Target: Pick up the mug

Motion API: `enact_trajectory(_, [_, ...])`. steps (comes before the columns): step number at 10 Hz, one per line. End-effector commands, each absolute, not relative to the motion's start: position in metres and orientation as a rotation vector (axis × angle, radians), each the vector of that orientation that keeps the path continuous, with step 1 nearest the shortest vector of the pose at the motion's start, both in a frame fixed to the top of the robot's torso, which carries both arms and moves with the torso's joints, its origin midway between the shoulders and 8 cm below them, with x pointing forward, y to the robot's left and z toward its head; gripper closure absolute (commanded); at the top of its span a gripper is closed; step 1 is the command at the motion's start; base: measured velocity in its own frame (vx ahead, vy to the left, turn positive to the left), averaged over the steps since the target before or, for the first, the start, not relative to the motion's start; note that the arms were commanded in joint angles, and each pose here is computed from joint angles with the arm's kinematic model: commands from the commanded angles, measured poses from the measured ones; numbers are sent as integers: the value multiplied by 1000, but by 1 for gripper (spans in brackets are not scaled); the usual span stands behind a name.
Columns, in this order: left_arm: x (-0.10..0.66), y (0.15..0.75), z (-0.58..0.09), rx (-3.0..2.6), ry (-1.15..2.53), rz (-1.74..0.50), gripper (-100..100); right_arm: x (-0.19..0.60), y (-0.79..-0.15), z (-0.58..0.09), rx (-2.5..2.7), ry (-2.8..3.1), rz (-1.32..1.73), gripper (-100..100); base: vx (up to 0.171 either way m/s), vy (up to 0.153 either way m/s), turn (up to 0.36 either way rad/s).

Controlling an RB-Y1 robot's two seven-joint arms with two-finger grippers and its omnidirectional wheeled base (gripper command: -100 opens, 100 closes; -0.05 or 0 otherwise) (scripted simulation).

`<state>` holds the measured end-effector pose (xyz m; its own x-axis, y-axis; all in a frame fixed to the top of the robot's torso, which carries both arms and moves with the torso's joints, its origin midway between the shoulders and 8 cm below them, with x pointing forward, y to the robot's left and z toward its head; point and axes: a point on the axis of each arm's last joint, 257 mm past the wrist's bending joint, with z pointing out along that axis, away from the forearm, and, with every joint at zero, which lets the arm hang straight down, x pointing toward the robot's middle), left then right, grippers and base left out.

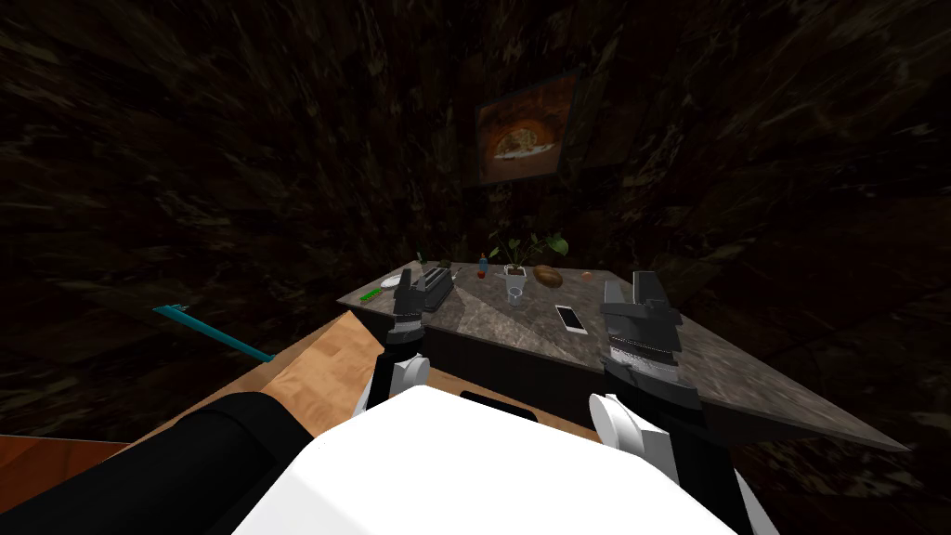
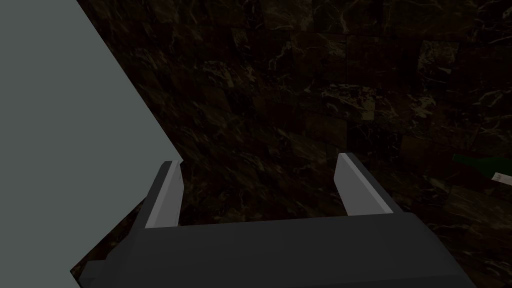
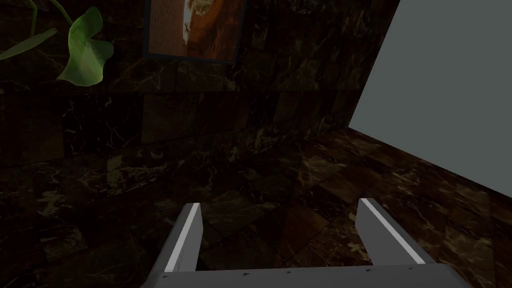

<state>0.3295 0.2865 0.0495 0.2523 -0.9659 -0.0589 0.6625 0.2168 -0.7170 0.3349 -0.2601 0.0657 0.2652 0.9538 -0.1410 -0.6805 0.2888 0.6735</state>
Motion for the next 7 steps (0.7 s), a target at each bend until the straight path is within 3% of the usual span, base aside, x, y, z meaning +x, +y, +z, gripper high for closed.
enact_trajectory(1, [330,287,50,-642,571,-1216,0,337,-256,60,526,635,1176,-100,-5,0,25])
enact_trajectory(7, [330,287,50,-642,571,-1216,0,351,-247,19,446,842,1130,-100,-16,-1,44])
